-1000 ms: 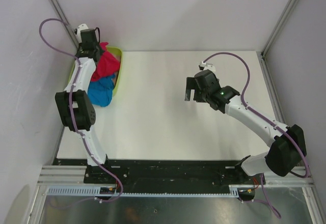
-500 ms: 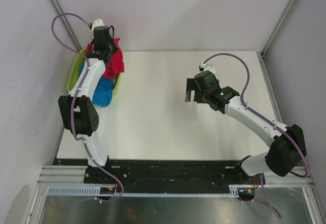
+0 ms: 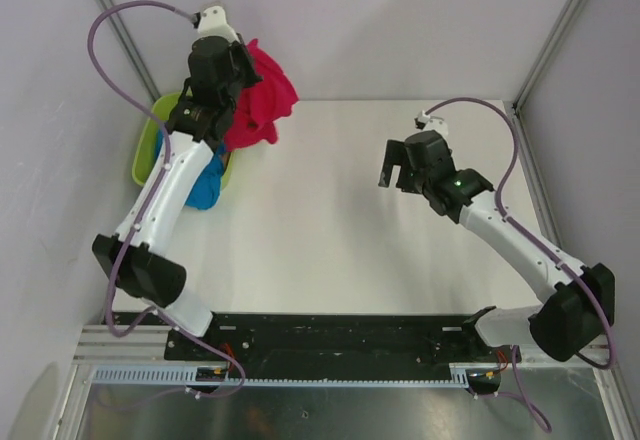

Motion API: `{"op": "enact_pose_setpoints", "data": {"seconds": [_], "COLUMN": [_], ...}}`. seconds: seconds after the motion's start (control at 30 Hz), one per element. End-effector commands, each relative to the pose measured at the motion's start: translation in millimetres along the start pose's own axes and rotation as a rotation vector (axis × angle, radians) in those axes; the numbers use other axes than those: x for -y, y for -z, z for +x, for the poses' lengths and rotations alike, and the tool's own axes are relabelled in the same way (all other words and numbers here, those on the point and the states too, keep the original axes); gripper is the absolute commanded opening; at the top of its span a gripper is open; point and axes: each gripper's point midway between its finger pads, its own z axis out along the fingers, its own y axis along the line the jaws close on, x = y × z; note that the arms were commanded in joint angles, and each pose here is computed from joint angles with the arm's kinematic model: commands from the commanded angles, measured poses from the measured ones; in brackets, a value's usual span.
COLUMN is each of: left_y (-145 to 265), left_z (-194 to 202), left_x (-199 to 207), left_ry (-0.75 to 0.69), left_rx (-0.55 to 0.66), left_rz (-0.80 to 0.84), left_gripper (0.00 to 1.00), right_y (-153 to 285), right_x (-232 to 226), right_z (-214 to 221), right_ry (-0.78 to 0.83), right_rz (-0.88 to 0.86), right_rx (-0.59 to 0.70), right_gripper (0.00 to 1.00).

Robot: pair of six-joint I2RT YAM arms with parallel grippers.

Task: Fold and stack the t-shirts
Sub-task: Move the tshirt to the center of the board, then flatten out the tshirt

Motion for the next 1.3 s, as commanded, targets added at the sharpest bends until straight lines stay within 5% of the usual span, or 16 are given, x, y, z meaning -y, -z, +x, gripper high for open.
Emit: {"op": "enact_pose_setpoints", "data": {"seconds": [0.0,0.13,0.33,0.37,0.5,0.6,0.83,1.03,1.27], "left_y": [61,89,105,104,109,120,140,150,156], "left_z": [-56,-12,109,133,206,216,227,262,266], "left_x": [61,103,141,143,144,131,62,-1,-31], "left_ry": [0.003,-0.002,-0.026,-0.032,-0.059,-0.067,-0.029,0.029,0.042], "left_rx": [0.147,0.058,-0.208,-0.266,-0.45,-0.472,-0.5,-0.567,-0.566], "left_rz": [0.177,0.29,0.418,0.432,0.487,0.477,0.283,0.124,0.061], "left_gripper": [0.0,0.0,0.01,0.1,0.73,0.95,0.92,0.84,0.83], "right_y": [20,30,36,35,24,19,6,0,-23], "right_x": [5,17,34,37,43,43,17,-61,-116], "right_z": [-33,-42,-37,-33,-10,6,38,80,128], "right_ry": [-0.05,-0.08,-0.092,-0.092,-0.093,-0.094,-0.056,-0.021,0.028], "right_rz": [-0.019,0.015,0.072,0.08,0.096,0.089,0.025,-0.155,-0.194], "right_rx": [0.115,0.15,0.149,0.14,0.085,0.045,-0.021,-0.101,-0.165], "right_gripper": [0.98,0.98,0.98,0.98,0.98,0.98,0.96,0.9,0.82]}}
